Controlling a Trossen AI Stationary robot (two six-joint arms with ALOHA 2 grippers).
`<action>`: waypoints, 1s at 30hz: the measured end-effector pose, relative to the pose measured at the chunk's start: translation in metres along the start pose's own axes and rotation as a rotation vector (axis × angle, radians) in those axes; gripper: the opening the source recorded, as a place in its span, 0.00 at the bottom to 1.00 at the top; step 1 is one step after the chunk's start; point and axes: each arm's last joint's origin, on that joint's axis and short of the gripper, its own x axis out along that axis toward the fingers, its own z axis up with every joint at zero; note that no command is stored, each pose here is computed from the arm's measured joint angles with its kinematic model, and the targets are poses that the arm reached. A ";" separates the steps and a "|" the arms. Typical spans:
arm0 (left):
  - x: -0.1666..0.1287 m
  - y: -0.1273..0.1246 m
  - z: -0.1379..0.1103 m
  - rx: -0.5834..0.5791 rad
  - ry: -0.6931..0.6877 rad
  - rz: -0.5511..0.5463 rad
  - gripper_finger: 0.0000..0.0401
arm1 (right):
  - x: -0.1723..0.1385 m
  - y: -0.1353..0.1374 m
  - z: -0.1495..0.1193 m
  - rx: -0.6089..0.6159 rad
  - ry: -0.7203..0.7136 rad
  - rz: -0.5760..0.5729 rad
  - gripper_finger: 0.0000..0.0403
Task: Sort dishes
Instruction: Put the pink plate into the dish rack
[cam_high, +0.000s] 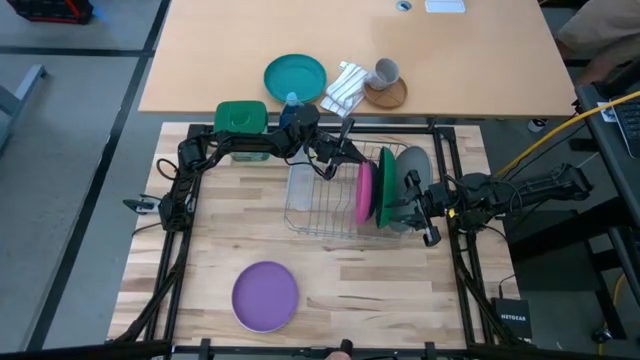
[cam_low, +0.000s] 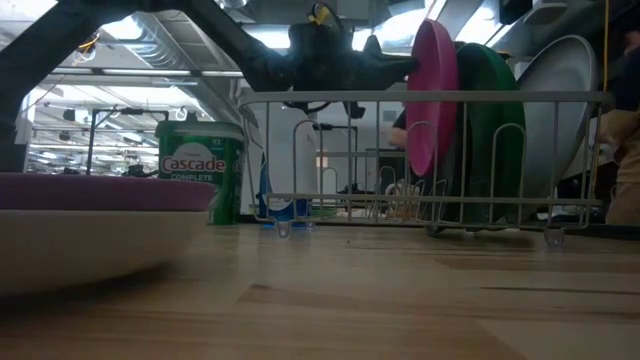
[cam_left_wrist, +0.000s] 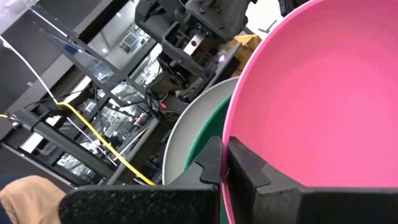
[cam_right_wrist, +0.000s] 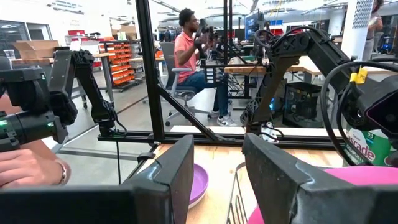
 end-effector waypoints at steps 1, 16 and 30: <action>0.000 0.000 0.000 0.003 0.000 -0.001 0.00 | 0.000 0.000 0.000 0.000 0.000 0.000 0.37; 0.005 -0.001 0.005 0.096 0.000 0.027 0.00 | 0.000 -0.002 0.000 0.000 -0.003 -0.063 0.37; 0.007 -0.002 0.003 0.137 0.000 0.030 0.00 | 0.000 -0.002 0.000 0.000 -0.004 -0.063 0.37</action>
